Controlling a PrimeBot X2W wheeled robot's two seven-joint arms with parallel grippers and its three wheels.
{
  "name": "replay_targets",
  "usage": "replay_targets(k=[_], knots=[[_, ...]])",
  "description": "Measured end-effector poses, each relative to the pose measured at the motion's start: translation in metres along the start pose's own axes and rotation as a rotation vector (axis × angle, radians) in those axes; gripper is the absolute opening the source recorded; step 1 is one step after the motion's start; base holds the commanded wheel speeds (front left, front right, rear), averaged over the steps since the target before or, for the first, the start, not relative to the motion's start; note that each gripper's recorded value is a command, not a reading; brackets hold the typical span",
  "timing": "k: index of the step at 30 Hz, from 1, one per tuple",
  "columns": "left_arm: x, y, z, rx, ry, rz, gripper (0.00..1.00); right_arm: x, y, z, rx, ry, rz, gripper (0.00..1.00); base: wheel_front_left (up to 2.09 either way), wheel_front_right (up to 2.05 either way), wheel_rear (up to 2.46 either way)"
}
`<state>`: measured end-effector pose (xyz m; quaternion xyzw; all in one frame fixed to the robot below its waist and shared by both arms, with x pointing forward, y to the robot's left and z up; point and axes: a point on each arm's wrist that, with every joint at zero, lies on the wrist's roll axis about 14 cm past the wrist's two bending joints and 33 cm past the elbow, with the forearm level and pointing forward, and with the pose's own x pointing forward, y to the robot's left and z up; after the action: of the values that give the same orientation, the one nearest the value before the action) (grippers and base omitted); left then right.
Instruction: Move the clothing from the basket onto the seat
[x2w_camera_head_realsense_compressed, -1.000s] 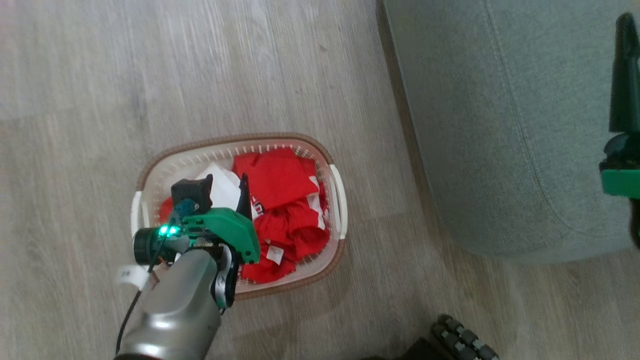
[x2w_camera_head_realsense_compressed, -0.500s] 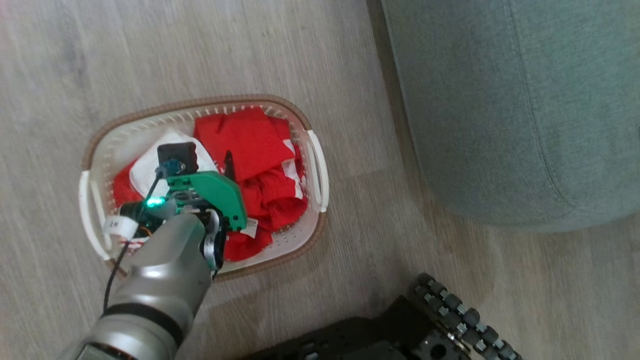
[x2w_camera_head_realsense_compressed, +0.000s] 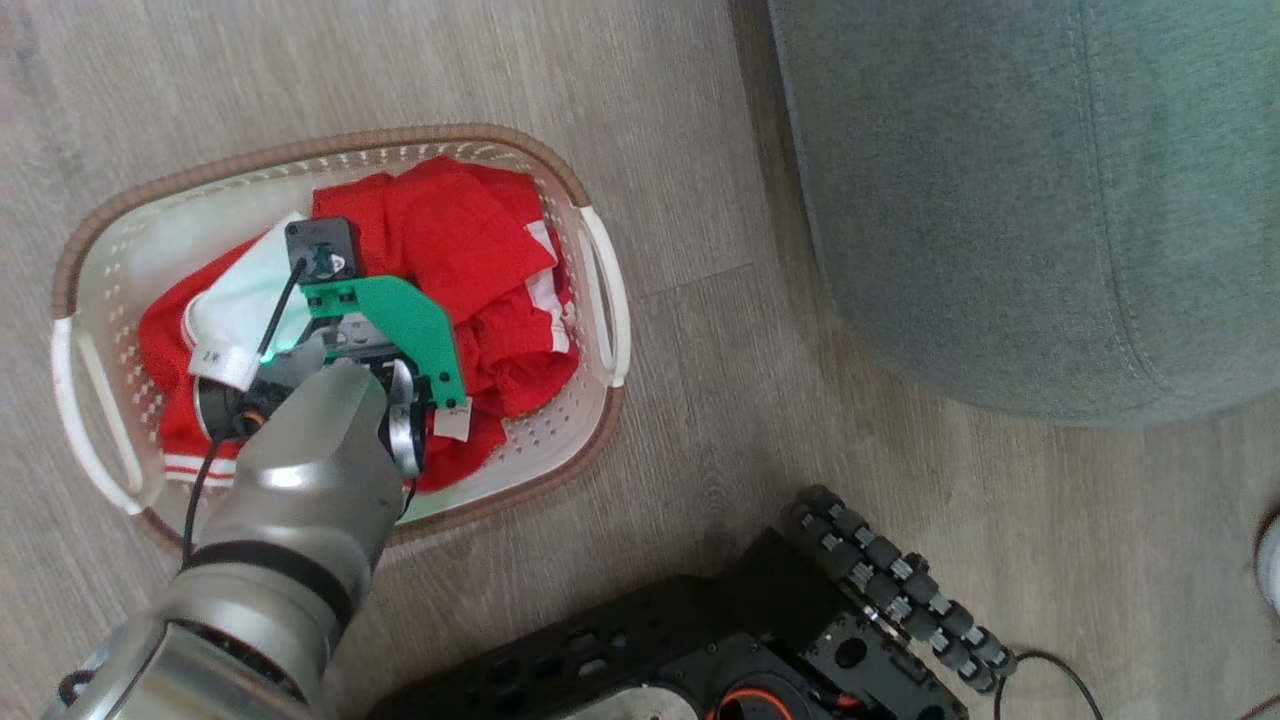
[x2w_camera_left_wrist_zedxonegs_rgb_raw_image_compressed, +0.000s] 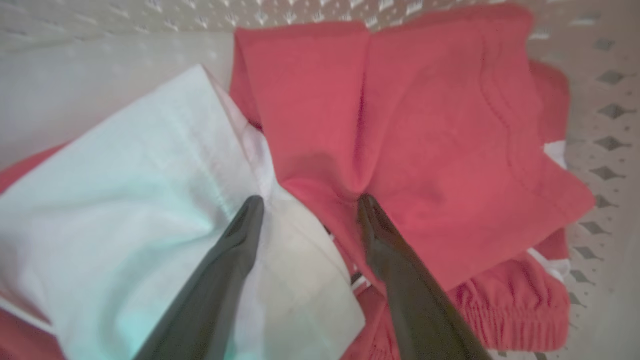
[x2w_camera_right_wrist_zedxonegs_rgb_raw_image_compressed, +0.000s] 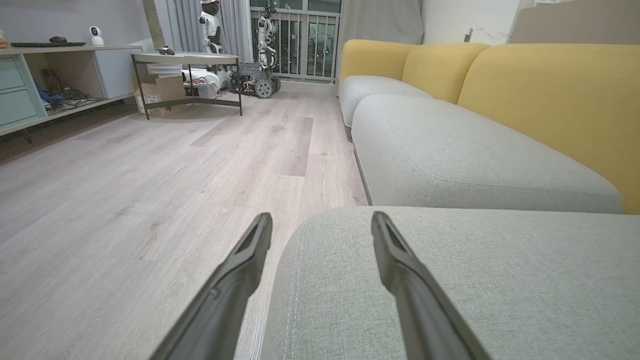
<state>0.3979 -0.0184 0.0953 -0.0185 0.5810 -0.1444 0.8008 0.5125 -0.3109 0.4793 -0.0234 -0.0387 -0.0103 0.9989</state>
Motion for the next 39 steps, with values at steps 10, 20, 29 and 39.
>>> replay_targets(k=[10, 20, 29, 39], knots=[[0.006, -0.005, -0.011, 0.006, 0.062, -0.024, 0.00, 0.002, 0.001, -0.008, 0.005, 0.013, -0.003, 1.00, 0.00, 0.00, 0.00], [-0.010, -0.007, 0.012, -0.006, -0.034, -0.051, 0.00, 0.001, 0.006, 0.011, 0.026, -0.031, 0.009, 1.00, 0.00, 0.00, 0.00], [-0.056, -0.015, 0.034, -0.046, -0.177, -0.096, 0.00, -0.008, 0.014, 0.059, 0.051, -0.135, 0.030, 1.00, 0.00, 0.00, 0.00], [-0.117, -0.018, 0.059, -0.007, -0.340, -0.127, 0.00, -0.031, 0.029, 0.094, 0.083, -0.192, 0.067, 1.00, 0.00, 0.00, 0.00]])
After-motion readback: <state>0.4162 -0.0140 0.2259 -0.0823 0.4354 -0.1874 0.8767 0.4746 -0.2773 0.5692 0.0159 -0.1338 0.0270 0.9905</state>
